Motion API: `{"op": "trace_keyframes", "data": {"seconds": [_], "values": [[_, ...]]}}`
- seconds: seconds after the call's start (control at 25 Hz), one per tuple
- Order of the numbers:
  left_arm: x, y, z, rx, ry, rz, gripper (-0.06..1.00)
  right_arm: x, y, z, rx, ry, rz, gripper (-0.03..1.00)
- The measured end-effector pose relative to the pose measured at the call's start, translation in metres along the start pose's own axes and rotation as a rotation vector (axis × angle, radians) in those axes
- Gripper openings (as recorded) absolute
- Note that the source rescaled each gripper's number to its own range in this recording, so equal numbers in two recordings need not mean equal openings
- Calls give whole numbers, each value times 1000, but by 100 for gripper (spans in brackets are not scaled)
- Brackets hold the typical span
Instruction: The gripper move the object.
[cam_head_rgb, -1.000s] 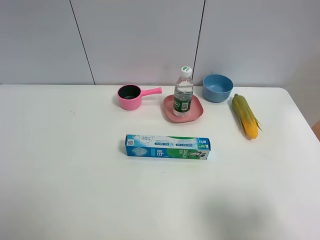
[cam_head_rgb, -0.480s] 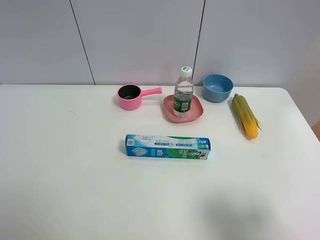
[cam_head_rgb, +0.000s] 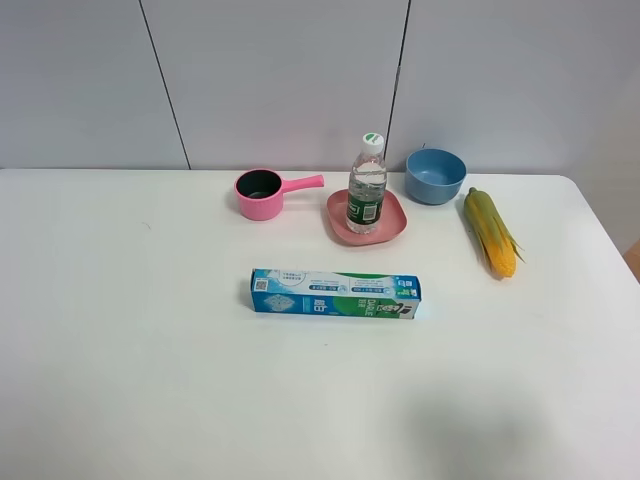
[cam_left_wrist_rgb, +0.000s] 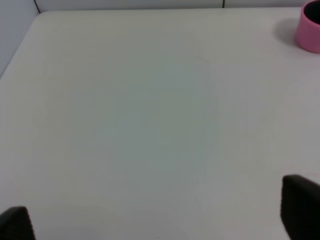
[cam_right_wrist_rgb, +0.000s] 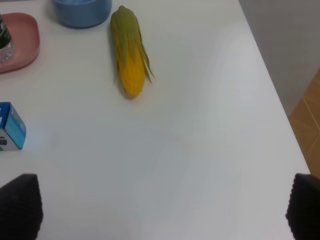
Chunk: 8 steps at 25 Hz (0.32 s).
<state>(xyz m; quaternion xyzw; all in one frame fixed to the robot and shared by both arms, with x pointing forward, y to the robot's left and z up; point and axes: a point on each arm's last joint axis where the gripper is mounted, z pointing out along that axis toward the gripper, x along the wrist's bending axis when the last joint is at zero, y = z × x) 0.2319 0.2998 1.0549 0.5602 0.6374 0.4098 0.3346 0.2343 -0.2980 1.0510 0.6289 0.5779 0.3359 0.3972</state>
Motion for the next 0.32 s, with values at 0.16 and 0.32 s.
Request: {"op": "trace_keyframes", "data": {"seconds": [0.16, 0.32], "values": [[1, 0, 0, 0, -8, 9, 100, 0, 0, 0, 0, 0, 0, 100], [1, 0, 0, 0, -12, 11, 100, 0, 0, 0, 0, 0, 0, 100]]}}
